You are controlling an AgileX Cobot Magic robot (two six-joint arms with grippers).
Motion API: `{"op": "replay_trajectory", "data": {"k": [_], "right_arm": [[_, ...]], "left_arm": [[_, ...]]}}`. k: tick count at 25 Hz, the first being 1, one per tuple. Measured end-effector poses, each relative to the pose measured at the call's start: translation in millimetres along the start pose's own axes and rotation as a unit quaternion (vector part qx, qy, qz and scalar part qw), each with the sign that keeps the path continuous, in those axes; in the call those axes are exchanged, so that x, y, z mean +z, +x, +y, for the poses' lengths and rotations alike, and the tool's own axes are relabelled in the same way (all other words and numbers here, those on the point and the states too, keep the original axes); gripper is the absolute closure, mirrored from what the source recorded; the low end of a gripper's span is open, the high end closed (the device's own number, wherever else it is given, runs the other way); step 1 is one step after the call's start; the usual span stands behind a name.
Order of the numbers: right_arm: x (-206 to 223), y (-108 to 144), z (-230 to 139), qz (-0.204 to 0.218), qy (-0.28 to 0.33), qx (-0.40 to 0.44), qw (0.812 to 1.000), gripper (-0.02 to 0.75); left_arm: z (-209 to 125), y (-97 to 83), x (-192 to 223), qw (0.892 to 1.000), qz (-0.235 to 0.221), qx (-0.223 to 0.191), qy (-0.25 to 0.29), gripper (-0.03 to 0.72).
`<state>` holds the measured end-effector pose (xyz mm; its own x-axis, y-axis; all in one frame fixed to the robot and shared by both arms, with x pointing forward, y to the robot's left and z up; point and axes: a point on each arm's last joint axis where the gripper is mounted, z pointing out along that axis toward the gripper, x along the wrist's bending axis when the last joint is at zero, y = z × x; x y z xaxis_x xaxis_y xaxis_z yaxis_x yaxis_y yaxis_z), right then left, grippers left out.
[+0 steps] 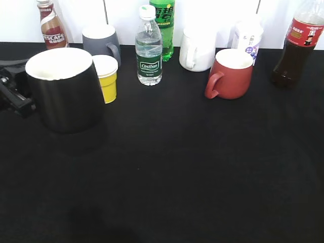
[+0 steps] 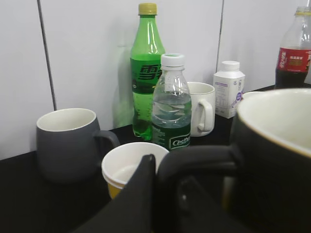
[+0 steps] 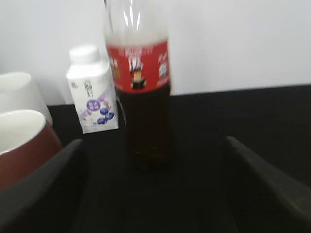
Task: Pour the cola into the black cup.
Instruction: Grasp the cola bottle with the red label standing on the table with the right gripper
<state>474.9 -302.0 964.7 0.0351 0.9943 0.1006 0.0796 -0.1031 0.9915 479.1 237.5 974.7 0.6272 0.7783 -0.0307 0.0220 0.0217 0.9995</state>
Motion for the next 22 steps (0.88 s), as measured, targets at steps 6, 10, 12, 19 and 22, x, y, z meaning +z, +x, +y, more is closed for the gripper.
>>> {"op": "replay_trajectory", "data": {"k": [6, 10, 12, 19, 22], "right_arm": [[102.2, 4.4, -39.7, 0.034, 0.012, -0.008, 0.999, 0.069], [140.0, 3.2, -48.6, 0.031, -0.003, -0.009, 0.999, 0.069], [154.7, 2.3, -53.6, 0.028, -0.009, -0.008, 1.0, 0.07], [172.9, 2.2, -64.9, 0.034, -0.034, -0.014, 0.999, 0.287], [172.6, 5.2, -67.0, 0.052, -0.041, -0.045, 0.997, 0.369]], "left_arm": [[0.1, 0.1, 0.1, 1.0, 0.002, -0.001, -0.001, 0.654], [0.1, 0.1, 0.1, 1.0, 0.002, -0.001, -0.001, 0.654], [0.1, 0.1, 0.1, 1.0, 0.002, -0.001, -0.001, 0.654], [0.1, 0.1, 0.1, 1.0, 0.002, -0.001, -0.001, 0.654], [0.1, 0.1, 0.1, 1.0, 0.002, -0.001, -0.001, 0.654]]}}
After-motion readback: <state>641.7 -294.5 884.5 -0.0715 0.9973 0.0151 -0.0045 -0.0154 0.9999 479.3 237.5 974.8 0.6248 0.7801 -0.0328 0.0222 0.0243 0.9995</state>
